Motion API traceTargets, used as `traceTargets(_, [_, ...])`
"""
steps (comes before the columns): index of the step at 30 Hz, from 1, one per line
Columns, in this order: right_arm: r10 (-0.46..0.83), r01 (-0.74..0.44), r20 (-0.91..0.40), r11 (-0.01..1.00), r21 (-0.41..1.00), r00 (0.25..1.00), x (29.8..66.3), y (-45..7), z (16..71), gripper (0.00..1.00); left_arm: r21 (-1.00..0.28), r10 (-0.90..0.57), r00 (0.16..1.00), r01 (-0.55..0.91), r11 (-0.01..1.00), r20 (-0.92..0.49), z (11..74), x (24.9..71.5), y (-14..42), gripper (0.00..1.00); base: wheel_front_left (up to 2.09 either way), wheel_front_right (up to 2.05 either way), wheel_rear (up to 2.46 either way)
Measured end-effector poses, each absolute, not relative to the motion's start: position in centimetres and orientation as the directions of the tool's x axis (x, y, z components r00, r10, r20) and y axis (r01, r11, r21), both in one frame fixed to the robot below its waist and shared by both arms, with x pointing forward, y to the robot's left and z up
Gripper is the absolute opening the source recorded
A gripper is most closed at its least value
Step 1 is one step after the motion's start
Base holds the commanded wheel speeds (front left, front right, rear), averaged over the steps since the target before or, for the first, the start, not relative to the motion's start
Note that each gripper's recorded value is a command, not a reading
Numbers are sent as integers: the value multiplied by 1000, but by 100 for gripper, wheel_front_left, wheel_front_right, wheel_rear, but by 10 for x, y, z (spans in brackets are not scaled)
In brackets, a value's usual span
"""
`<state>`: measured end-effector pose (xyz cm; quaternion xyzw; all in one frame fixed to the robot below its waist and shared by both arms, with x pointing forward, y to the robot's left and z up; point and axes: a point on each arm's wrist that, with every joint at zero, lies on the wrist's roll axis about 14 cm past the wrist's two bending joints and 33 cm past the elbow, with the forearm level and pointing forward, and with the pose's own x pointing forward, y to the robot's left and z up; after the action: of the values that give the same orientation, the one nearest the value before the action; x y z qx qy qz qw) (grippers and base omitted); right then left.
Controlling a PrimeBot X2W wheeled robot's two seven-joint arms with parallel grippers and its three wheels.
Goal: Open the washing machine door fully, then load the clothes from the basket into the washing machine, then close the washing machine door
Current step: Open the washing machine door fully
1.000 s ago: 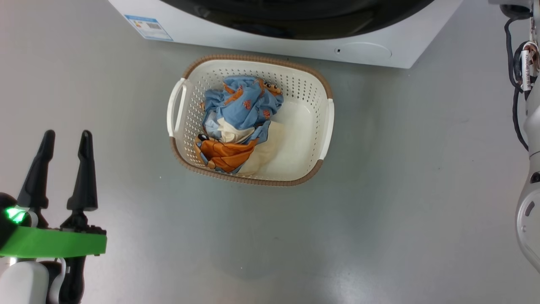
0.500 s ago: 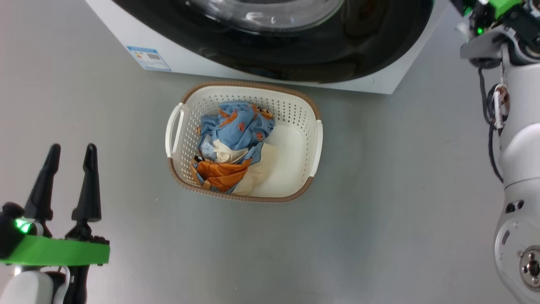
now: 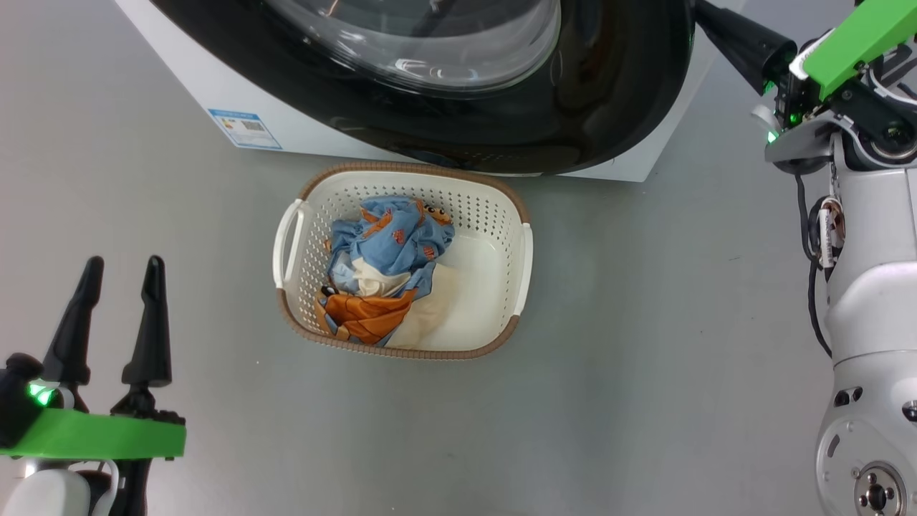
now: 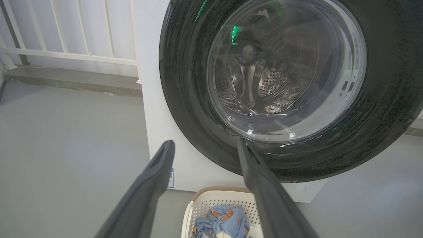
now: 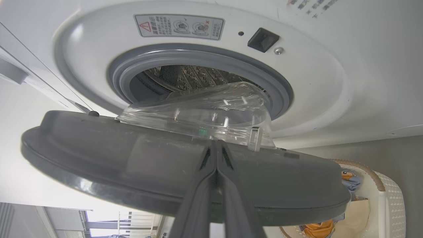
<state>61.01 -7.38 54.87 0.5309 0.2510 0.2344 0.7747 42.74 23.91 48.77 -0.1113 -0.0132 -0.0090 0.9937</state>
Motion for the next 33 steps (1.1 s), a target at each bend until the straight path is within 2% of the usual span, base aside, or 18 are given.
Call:
traceTargets(5, [633,-97,-143,329,939,761,603,-76,547,0,-223,-11,1000,14,975,18,485,422,240,100,0,0,0])
traceTargets(16, [577,-157,-75,342,927,813,598,-87,567,0,-226,-16,999,23,974,34,491,421,238,100,0,0,0])
traceTargets(17, [567,-162,-70,349,923,820,598,-89,569,9,-226,-16,999,23,974,32,490,421,238,100,0,0,0])
traceTargets(18, [563,-164,-71,356,920,824,596,-91,570,36,-227,-16,999,23,974,30,490,420,237,100,0,0,0])
traceTargets(19, [560,-166,-69,359,918,826,595,-93,570,94,-228,-17,1000,22,973,27,489,418,237,100,0,0,0])
traceTargets(20, [556,-171,-67,366,915,828,594,-94,571,100,-229,-18,1000,23,973,26,489,418,237,100,0,0,0])
traceTargets(33, [527,-324,25,482,814,850,559,-99,596,100,-228,-32,999,41,973,41,492,423,232,100,0,0,0])
